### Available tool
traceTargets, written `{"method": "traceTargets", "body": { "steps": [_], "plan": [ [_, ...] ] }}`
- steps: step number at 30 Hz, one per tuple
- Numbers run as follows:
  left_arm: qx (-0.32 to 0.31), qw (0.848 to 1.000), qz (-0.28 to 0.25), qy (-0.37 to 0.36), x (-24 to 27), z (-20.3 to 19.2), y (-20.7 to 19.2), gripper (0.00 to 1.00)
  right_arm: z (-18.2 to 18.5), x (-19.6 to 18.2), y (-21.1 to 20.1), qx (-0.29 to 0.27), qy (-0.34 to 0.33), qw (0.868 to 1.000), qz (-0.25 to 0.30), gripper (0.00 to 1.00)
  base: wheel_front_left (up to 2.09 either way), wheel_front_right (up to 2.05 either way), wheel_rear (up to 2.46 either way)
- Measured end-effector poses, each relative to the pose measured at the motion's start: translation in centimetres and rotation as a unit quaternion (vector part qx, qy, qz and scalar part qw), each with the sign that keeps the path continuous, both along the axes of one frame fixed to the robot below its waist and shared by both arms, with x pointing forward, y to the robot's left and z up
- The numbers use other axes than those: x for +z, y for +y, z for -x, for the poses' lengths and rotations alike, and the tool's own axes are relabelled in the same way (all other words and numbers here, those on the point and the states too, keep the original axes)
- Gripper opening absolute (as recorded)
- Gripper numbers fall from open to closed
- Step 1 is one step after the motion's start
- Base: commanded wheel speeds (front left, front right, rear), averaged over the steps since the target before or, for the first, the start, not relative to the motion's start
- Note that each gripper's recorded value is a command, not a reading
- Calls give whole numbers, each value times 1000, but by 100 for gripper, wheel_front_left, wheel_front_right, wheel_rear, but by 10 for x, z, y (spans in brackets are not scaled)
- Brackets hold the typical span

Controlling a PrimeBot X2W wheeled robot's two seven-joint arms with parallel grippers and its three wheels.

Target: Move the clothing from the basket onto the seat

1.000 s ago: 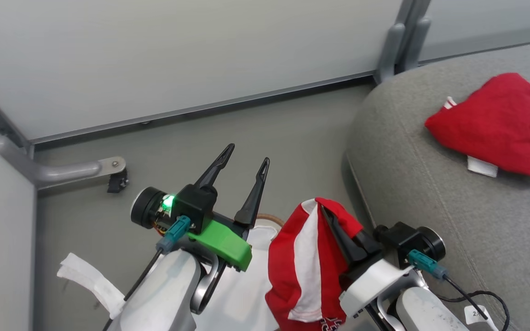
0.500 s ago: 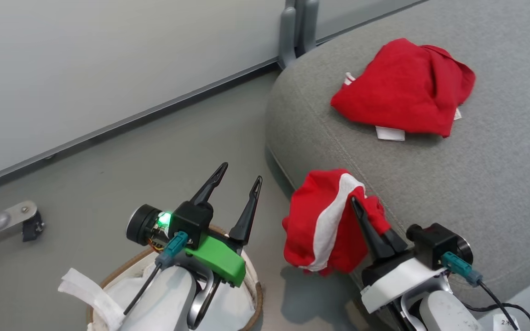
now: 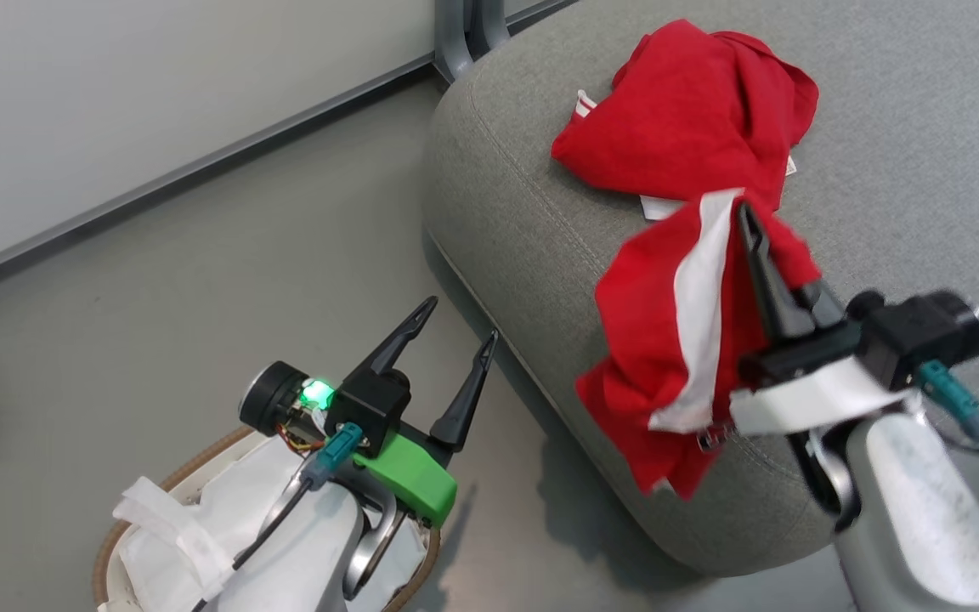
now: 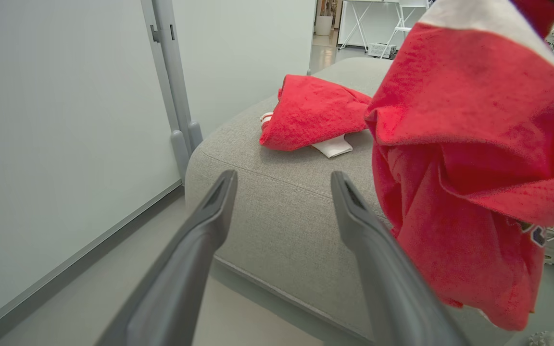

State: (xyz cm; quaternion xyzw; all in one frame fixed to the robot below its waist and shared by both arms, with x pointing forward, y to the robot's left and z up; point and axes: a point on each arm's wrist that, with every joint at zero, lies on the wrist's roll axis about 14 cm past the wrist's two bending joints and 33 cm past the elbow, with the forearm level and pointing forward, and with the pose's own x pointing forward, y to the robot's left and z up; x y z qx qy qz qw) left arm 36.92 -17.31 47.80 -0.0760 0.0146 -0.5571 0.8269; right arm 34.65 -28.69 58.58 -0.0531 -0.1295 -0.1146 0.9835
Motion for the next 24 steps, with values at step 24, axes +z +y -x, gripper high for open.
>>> {"method": "traceTargets", "body": {
  "steps": [24],
  "plan": [
    [15, 1000, -5, 26, -64, -63, 34, 100, -164, 105, -108, -74, 5, 952, 297, 0, 0, 0, 0]
  ]
}}
